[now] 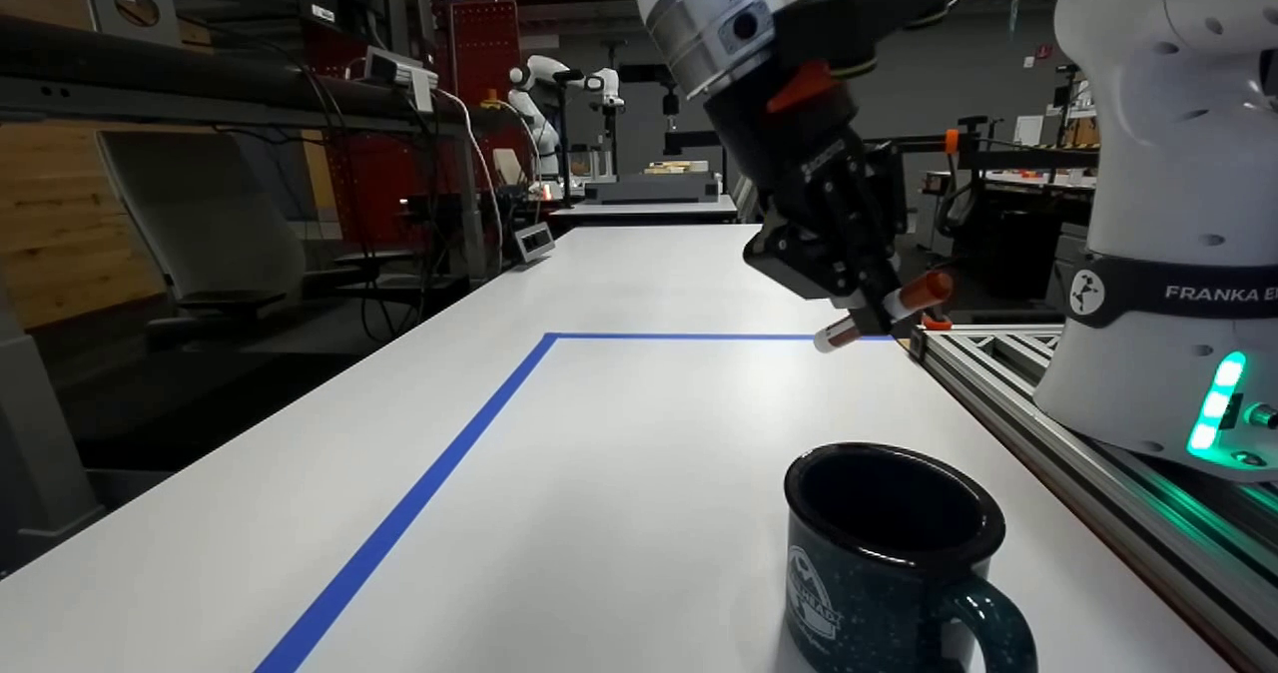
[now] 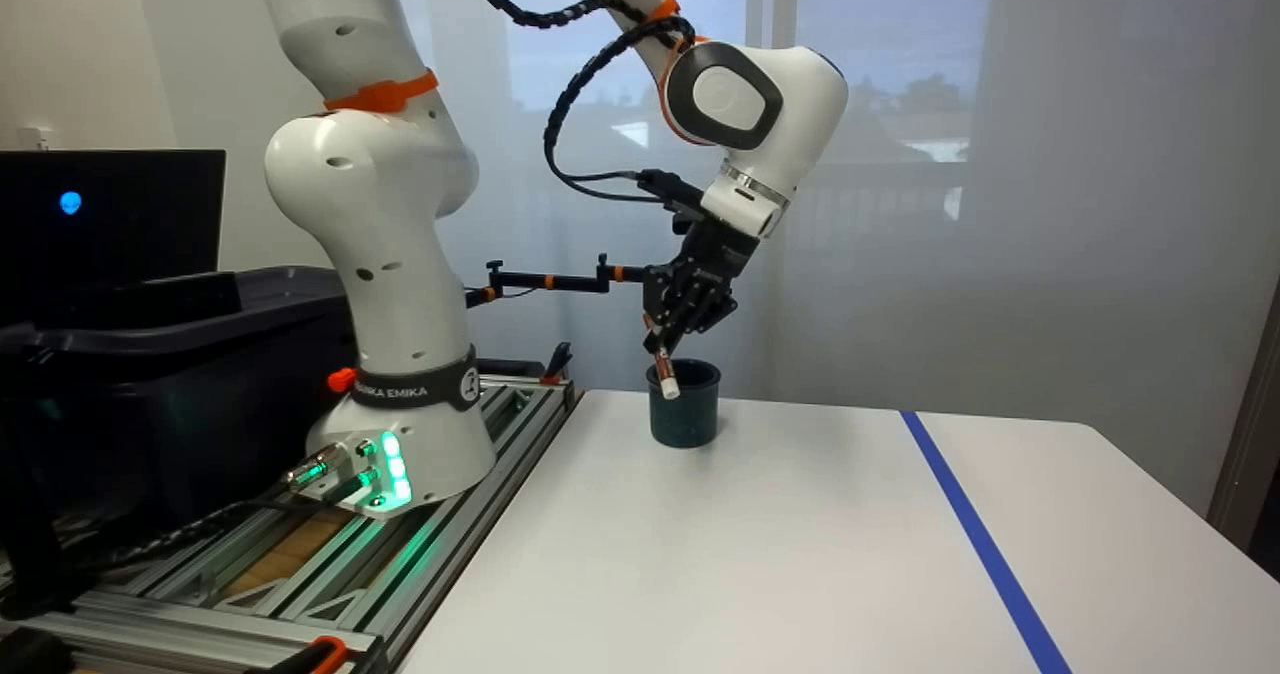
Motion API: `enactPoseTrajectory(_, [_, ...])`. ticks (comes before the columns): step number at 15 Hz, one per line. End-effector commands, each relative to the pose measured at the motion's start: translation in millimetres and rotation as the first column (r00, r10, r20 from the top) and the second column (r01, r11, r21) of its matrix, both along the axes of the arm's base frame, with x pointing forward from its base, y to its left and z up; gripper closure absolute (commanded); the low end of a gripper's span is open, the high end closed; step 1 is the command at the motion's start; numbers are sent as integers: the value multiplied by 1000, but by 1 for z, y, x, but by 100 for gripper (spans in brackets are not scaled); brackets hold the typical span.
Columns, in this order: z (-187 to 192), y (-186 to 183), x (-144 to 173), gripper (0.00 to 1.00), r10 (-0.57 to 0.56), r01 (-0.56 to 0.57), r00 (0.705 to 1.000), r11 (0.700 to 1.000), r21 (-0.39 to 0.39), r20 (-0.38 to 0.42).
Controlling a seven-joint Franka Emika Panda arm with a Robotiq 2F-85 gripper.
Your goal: Remove the marker from the cup and put it on the table
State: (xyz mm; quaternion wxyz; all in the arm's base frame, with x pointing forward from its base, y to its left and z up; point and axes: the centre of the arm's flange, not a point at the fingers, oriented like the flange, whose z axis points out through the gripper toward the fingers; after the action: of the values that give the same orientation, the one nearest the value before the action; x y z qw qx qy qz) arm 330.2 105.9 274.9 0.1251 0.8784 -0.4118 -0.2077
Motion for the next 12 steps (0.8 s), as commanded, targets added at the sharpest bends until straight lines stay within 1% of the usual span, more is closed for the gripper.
enactPoseTrajectory(1, [-36,-30,17,95,-132,132,991,991,12,11])
enactPoseTrajectory(6, [-77,-54,41,95,-259,259,964,966,5,58])
enactPoseTrajectory(9, [-95,-56,51,95,-286,288,955,958,-11,84])
enactPoseTrajectory(12, [-103,-55,56,95,-301,305,950,952,-29,84])
